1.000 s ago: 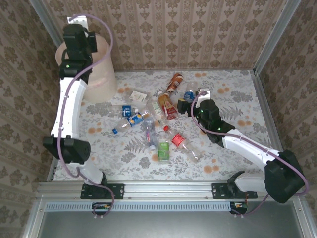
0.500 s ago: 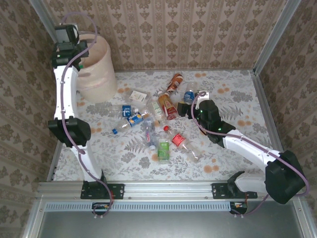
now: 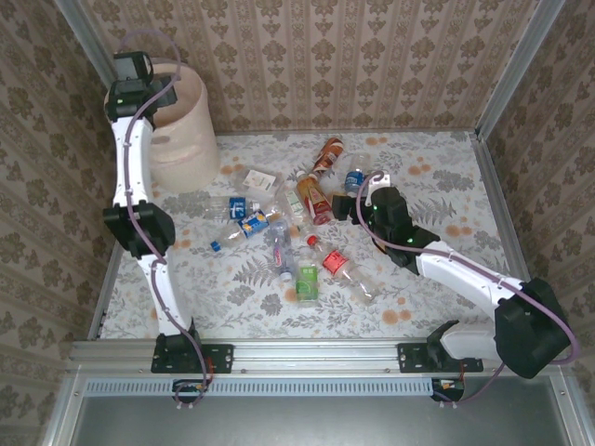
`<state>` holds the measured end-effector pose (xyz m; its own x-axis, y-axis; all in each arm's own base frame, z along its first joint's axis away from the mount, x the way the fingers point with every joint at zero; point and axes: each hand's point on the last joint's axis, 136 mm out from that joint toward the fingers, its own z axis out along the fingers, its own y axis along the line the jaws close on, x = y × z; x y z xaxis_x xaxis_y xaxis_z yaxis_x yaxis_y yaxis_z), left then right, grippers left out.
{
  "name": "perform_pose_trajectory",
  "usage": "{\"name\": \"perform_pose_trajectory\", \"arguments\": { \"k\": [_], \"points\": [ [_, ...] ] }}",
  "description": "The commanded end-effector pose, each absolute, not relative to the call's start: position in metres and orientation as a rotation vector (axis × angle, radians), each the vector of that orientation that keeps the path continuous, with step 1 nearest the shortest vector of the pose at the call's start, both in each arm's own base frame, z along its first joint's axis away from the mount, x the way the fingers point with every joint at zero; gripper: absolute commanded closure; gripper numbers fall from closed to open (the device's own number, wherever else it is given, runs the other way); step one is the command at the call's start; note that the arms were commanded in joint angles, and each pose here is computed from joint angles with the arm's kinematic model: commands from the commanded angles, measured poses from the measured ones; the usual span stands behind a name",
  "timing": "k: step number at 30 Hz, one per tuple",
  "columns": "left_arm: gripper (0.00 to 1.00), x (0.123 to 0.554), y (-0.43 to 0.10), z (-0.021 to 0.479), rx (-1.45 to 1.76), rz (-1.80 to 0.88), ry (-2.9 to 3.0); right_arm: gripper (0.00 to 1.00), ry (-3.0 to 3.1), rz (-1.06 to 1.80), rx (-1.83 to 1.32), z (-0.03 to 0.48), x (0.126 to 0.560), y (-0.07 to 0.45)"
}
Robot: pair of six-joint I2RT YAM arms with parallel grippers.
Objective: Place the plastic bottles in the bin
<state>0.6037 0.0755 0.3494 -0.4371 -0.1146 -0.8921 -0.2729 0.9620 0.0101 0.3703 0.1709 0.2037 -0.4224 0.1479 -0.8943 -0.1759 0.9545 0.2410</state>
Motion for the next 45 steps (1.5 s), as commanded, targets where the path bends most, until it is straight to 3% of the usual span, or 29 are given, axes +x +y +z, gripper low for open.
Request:
{"name": "perform_pose_trajectory", "arguments": {
  "k": [1, 8, 25, 34, 45],
  "points": [
    [0.06, 0.594, 0.068, 0.412, -0.303, 0.062, 1.869, 0.0, 1.95, 0.372, 0.022, 0.207, 0.365, 0.165],
    [0.0, 0.575, 0.039, 0.424, -0.245, -0.016, 1.877, 0.0, 1.947, 0.369, 0.027, 0.205, 0.361, 0.161],
    [0.0, 0.509, -0.05, 0.443, -0.046, -0.318, 1.838, 0.0, 2.127, 0.26, 0.241, 0.16, 0.368, 0.129],
    [0.0, 0.474, -0.066, 0.438, -0.07, -0.496, 1.809, 0.0, 2.268, 0.171, 0.298, 0.131, 0.383, 0.122],
    [0.0, 0.437, -0.063, 0.417, -0.151, -0.579, 1.785, 0.02, 2.353, 0.273, 0.307, 0.11, 0.427, 0.141]
  ]
}}
